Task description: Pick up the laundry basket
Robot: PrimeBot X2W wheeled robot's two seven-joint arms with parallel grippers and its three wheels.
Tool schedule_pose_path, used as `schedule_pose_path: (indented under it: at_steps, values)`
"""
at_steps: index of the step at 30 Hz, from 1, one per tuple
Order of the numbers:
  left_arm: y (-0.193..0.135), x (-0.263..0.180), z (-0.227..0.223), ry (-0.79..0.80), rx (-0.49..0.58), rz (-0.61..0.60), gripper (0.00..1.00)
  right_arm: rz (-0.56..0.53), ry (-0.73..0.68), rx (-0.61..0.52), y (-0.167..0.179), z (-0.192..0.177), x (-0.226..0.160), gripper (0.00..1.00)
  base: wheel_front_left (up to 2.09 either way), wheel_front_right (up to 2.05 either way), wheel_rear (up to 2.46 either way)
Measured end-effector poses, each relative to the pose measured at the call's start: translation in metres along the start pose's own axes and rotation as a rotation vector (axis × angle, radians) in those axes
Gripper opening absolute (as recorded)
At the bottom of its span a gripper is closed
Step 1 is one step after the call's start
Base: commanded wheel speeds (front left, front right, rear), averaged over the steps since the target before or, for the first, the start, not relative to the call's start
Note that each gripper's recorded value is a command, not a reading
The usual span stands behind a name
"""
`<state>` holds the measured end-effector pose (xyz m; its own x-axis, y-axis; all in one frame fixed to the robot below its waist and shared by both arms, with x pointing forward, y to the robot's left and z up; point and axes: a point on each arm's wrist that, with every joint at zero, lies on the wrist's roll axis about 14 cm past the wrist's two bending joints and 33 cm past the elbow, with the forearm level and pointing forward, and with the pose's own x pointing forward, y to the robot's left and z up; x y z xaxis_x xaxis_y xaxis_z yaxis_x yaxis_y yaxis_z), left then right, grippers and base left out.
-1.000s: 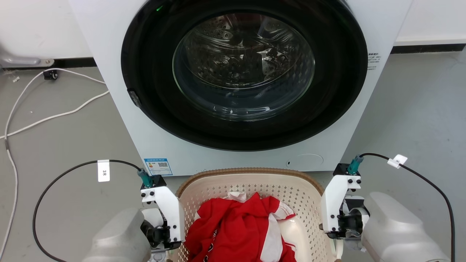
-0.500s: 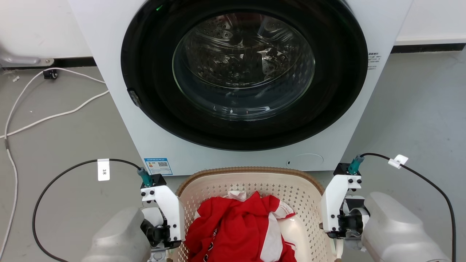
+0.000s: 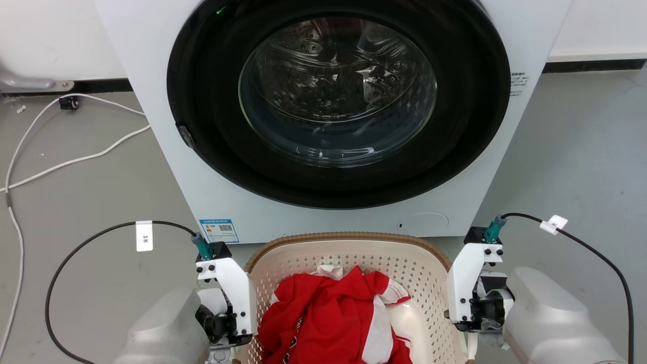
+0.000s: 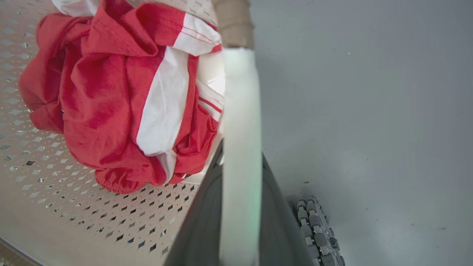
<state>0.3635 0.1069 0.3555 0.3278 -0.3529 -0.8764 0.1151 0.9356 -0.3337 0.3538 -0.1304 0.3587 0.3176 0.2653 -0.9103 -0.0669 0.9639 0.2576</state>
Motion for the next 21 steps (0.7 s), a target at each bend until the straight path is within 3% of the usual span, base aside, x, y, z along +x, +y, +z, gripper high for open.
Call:
schedule_pose_path:
  at_steps: [21]
  values:
    - [-0.0001, 0.0011, -0.0016, 0.001, 0.005, 0.001, 0.0, 0.001, 0.003, 0.009, -0.0011, -0.0011, 0.0009, 0.0, 0.0, 0.0, 0.0]
